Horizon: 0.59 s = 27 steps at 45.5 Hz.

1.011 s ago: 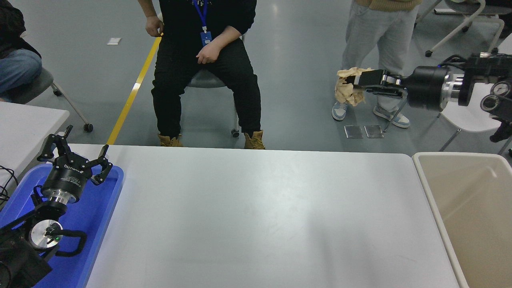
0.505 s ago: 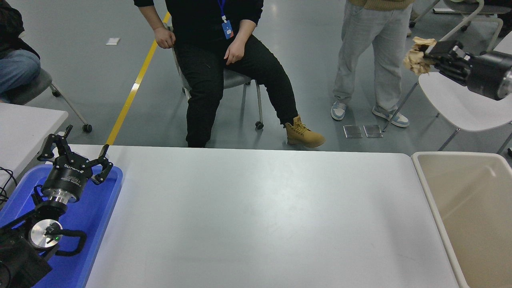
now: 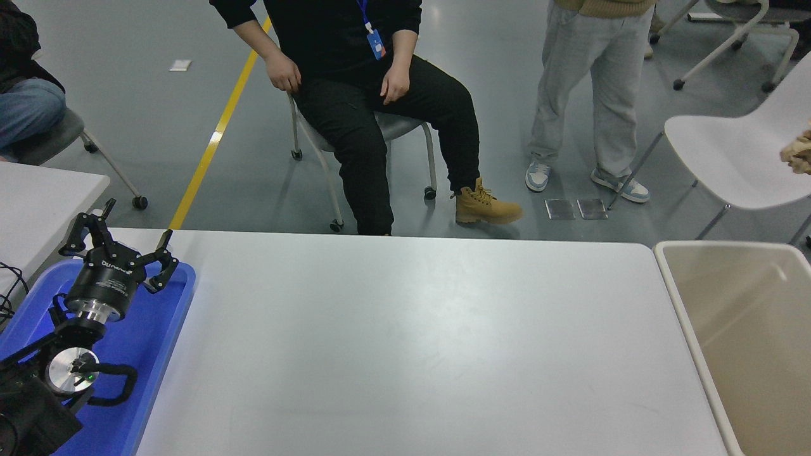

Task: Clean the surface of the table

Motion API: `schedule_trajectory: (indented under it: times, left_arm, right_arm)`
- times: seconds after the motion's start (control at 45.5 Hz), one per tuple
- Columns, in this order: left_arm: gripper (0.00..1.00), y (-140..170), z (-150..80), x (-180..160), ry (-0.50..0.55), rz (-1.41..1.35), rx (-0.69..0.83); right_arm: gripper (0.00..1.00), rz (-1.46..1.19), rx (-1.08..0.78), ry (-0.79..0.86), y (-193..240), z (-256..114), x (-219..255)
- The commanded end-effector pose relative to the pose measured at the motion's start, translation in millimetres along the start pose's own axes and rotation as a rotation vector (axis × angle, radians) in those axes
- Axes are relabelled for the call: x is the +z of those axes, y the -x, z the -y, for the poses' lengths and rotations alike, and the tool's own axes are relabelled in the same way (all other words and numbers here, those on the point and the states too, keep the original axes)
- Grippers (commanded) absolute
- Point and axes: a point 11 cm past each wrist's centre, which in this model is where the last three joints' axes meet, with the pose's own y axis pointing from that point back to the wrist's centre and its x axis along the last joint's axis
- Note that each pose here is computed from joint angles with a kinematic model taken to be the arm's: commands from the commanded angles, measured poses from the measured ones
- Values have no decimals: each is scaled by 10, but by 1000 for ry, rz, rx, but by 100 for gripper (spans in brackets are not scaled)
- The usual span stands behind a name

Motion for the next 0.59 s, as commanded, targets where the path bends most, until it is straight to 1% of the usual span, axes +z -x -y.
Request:
schedule_trajectory:
  times: [0.0, 0.132, 0.308, 0.462, 0.571]
  left_arm:
    - [100, 2, 0, -5, 0, -1, 0]
    - [100, -1, 0, 2, 0, 0, 0]
    - [100, 2, 0, -5, 0, -1, 0]
    - [100, -1, 0, 2, 0, 0, 0]
    - [100, -1, 0, 2, 0, 0, 0]
  right_arm:
    - [0, -42, 26, 234, 19, -206, 549]
    - [0, -57, 20, 374, 57, -282, 755]
    - [0, -71, 2, 436, 127, -320, 858]
    - [0, -83, -61, 441, 453, -278, 901]
    - [0, -90, -113, 443, 761, -250, 933]
